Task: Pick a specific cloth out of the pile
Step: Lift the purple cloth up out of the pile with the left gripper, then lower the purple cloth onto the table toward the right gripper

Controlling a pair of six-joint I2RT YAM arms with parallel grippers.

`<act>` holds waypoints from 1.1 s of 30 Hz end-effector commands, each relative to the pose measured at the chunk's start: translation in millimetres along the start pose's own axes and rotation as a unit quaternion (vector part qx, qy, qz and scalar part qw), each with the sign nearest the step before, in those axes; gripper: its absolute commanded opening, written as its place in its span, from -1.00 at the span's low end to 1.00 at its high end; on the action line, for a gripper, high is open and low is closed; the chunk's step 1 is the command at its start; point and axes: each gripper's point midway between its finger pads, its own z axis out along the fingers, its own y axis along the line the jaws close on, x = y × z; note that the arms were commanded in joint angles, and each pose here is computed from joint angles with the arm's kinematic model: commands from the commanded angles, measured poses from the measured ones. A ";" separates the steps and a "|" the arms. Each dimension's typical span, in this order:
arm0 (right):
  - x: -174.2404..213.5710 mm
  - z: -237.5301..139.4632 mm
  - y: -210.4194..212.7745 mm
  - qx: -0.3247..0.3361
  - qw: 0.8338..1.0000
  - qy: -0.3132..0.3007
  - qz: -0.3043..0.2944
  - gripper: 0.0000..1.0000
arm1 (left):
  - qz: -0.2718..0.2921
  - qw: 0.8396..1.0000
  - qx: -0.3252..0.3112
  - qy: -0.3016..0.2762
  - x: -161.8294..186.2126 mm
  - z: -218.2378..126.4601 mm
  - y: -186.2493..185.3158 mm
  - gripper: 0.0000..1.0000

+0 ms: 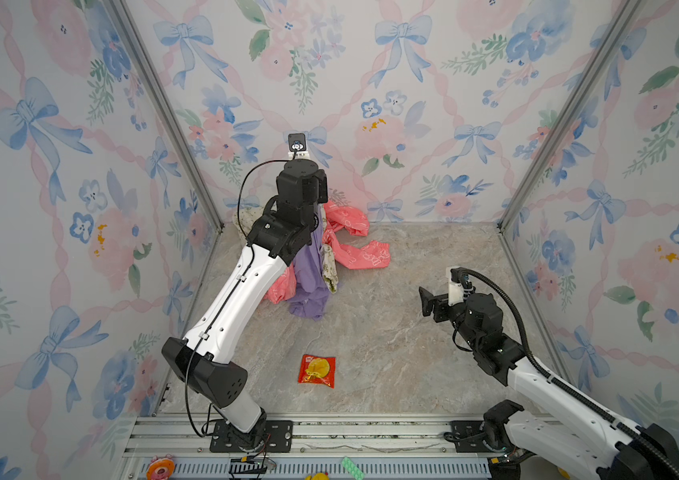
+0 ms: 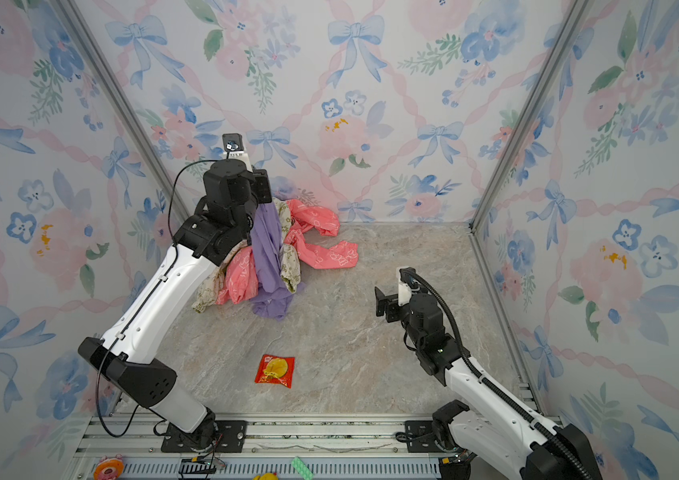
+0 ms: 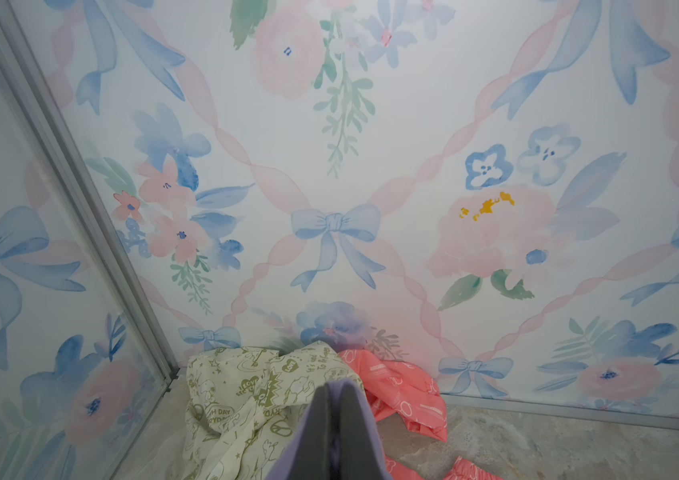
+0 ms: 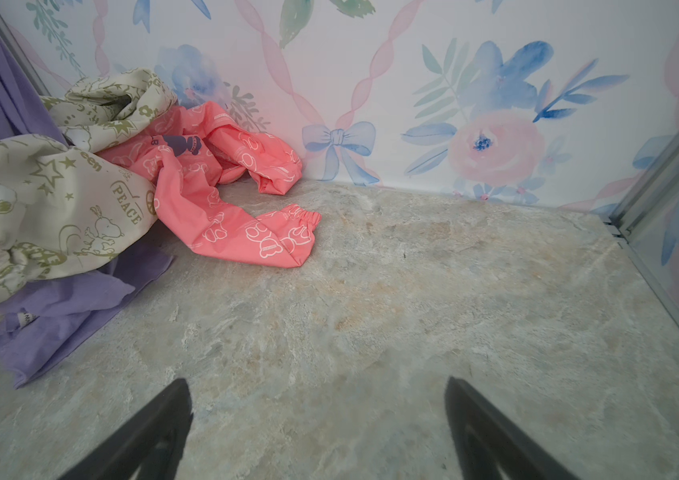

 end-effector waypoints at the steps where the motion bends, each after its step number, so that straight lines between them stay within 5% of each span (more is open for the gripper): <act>1: 2.4 1.1 -1.6 0.000 1.000 0.002 0.007 0.94 | -0.029 0.997 0.014 -0.065 -51.3 -27.9 -6.9 -1.00; 11: 2.3 1.0 -2.7 0.003 1.000 0.002 0.008 0.94 | -0.028 0.991 0.126 -0.040 -28.1 -38.0 -84.3 -1.00; 16: 0.3 -2.6 -10.1 0.022 1.000 -0.005 0.010 0.94 | -0.014 0.978 0.206 0.014 24.6 -37.6 -140.0 -1.00; 23: -3.9 -17.1 -36.3 0.081 0.996 -0.031 0.028 0.94 | 0.074 0.952 0.280 0.097 134.2 -50.3 -229.0 -0.98; 25: -5.2 -23.4 -46.3 0.101 0.993 -0.041 0.037 0.94 | 0.102 0.942 0.299 0.117 166.5 -59.5 -252.4 -0.84; 29: -5.8 -38.6 -68.1 0.145 0.985 -0.064 0.062 0.94 | 0.139 0.928 0.313 0.148 217.8 -70.0 -280.0 -0.16; 33: -4.4 -48.7 -83.0 0.166 0.978 -0.082 0.092 0.94 | 0.132 0.928 0.308 0.160 228.4 -71.1 -279.1 0.51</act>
